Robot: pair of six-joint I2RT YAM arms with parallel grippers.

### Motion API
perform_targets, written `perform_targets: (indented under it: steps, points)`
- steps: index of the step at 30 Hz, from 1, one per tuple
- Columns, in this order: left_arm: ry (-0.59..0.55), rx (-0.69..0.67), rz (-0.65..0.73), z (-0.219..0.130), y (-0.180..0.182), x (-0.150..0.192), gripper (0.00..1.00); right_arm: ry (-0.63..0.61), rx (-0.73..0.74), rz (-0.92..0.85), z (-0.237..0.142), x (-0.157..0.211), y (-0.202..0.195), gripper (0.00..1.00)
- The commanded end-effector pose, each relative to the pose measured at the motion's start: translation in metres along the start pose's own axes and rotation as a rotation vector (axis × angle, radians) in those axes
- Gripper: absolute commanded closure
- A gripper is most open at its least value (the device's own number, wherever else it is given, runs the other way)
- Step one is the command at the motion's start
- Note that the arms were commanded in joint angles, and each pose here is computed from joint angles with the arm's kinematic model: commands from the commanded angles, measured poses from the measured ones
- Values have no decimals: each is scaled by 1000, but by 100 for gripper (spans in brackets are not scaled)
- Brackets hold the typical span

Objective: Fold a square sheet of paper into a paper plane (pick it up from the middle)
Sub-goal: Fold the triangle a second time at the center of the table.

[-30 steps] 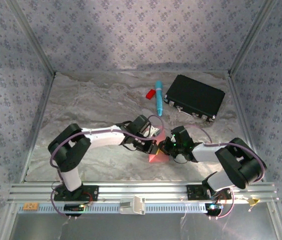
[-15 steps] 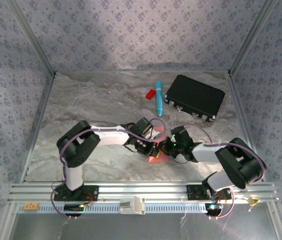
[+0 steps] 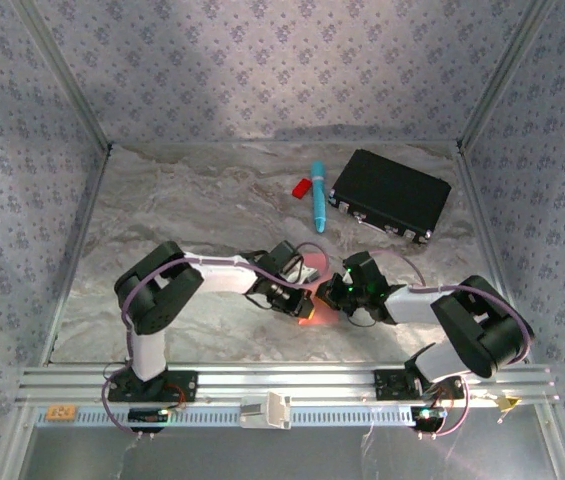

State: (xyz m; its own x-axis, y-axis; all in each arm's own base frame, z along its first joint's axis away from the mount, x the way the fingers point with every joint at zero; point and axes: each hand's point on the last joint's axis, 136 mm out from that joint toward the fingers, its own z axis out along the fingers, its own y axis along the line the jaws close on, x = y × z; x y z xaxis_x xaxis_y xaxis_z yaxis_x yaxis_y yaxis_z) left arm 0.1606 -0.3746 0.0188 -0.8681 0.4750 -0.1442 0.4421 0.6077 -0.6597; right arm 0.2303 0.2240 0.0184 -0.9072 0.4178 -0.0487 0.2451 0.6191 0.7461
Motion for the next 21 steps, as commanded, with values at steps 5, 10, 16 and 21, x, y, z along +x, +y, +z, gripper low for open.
perform_targets:
  steps: [5, 10, 16, 21]
  points:
    - [50, -57, 0, -5, 11, 32, 97, -15, 121, 50, -2, 2, -37, 100]
    - [63, -85, 29, -9, 9, 41, 97, -16, 120, 50, -2, 1, -37, 100]
    - [63, -120, 24, -13, 14, 50, 97, -14, 118, 49, -2, 2, -37, 100]
    - [47, -83, 76, -19, -1, 49, 98, -16, 114, 48, -2, 2, -35, 100]
